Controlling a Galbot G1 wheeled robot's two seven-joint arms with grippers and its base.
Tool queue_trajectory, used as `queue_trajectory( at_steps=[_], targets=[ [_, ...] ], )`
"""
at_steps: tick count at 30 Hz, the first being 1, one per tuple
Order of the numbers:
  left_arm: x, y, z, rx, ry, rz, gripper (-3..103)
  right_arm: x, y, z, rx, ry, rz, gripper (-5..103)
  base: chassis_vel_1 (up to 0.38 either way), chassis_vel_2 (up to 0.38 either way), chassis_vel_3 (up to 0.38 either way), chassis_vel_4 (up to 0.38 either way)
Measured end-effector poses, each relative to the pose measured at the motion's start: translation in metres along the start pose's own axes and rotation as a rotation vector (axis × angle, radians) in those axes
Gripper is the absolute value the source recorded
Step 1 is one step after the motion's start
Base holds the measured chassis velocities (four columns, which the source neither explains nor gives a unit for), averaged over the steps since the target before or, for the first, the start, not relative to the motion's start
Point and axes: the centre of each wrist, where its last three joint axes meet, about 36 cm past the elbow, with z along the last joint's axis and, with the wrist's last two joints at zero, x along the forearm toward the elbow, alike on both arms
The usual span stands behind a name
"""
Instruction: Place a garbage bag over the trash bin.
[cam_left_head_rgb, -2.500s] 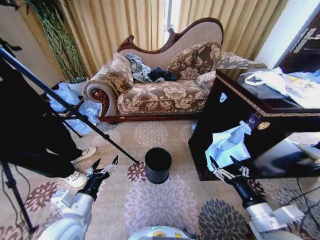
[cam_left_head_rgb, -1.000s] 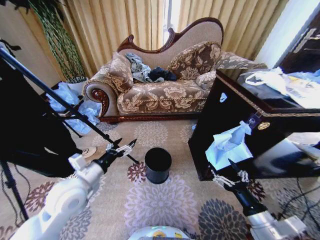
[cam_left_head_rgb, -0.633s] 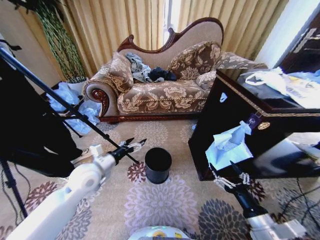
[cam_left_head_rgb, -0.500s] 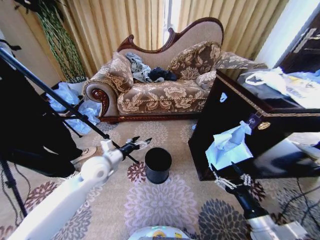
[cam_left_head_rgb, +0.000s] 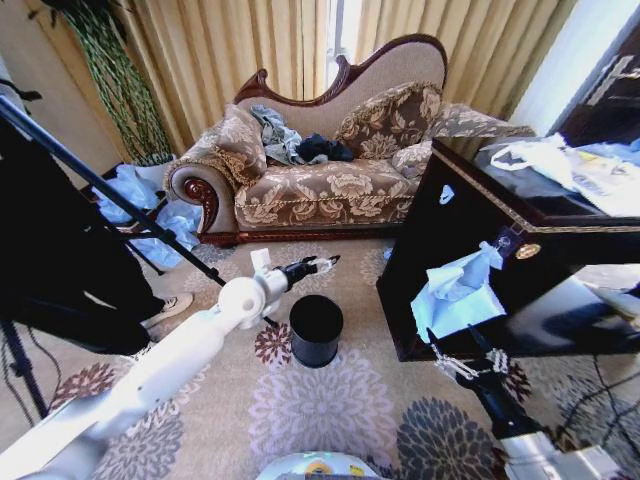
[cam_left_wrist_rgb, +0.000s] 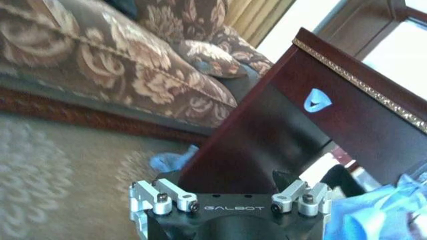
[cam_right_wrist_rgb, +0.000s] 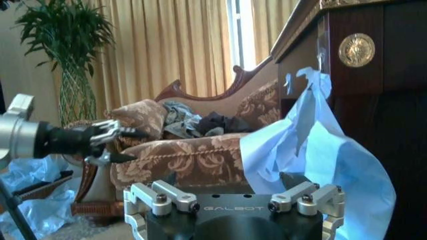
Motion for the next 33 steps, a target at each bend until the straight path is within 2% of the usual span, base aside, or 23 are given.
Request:
queue_trajectory(
  at_steps=[2, 3, 5, 6, 7, 10, 11, 13, 18, 23, 26, 33],
  targets=[
    [-0.013, -0.008, 0.003, 0.049, 0.026, 0.019, 95, 0.0, -0.002, 0.003, 0.003, 0.004, 0.0, 100, 0.0, 0.0, 0.0, 0.0],
    [-0.013, -0.008, 0.003, 0.049, 0.026, 0.019, 95, 0.0, -0.002, 0.003, 0.003, 0.004, 0.0, 100, 0.0, 0.0, 0.0, 0.0],
    [-0.031, -0.02, 0.009, 0.113, 0.067, 0.048, 94, 0.001, -0.004, 0.007, 0.005, 0.01, 0.004, 100, 0.0, 0.0, 0.0, 0.0],
    [-0.039, -0.025, 0.012, 0.136, 0.08, 0.059, 94, 0.001, -0.005, 0.008, 0.006, 0.011, 0.007, 100, 0.0, 0.0, 0.0, 0.0],
    [-0.039, -0.025, 0.012, 0.136, 0.08, 0.059, 94, 0.001, -0.005, 0.008, 0.006, 0.011, 0.007, 100, 0.0, 0.0, 0.0, 0.0],
    [-0.062, -0.039, 0.024, 0.214, 0.116, 0.091, 94, 0.001, -0.008, 0.011, 0.006, 0.012, 0.018, 100, 0.0, 0.0, 0.0, 0.0],
    [-0.062, -0.039, 0.024, 0.214, 0.116, 0.091, 94, 0.001, -0.008, 0.011, 0.006, 0.012, 0.018, 100, 0.0, 0.0, 0.0, 0.0],
    [-0.075, -0.048, 0.032, 0.247, 0.147, 0.107, 94, 0.002, -0.011, 0.014, 0.005, 0.018, 0.024, 100, 0.0, 0.0, 0.0, 0.0],
    [-0.093, -0.069, 0.046, 0.288, 0.182, 0.132, 94, 0.003, -0.014, 0.02, 0.006, 0.025, 0.031, 100, 0.0, 0.0, 0.0, 0.0],
    [-0.1, -0.077, 0.058, 0.303, 0.21, 0.138, 94, 0.003, -0.017, 0.023, 0.007, 0.031, 0.032, 100, 0.0, 0.0, 0.0, 0.0],
    [-0.102, -0.091, 0.07, 0.323, 0.244, 0.149, 94, 0.002, -0.02, 0.026, 0.007, 0.034, 0.036, 100, 0.0, 0.0, 0.0, 0.0],
    [-0.107, -0.111, 0.084, 0.314, 0.279, 0.185, 94, 0.002, -0.023, 0.03, 0.008, 0.04, 0.041, 100, 0.0, 0.0, 0.0, 0.0]
  ],
)
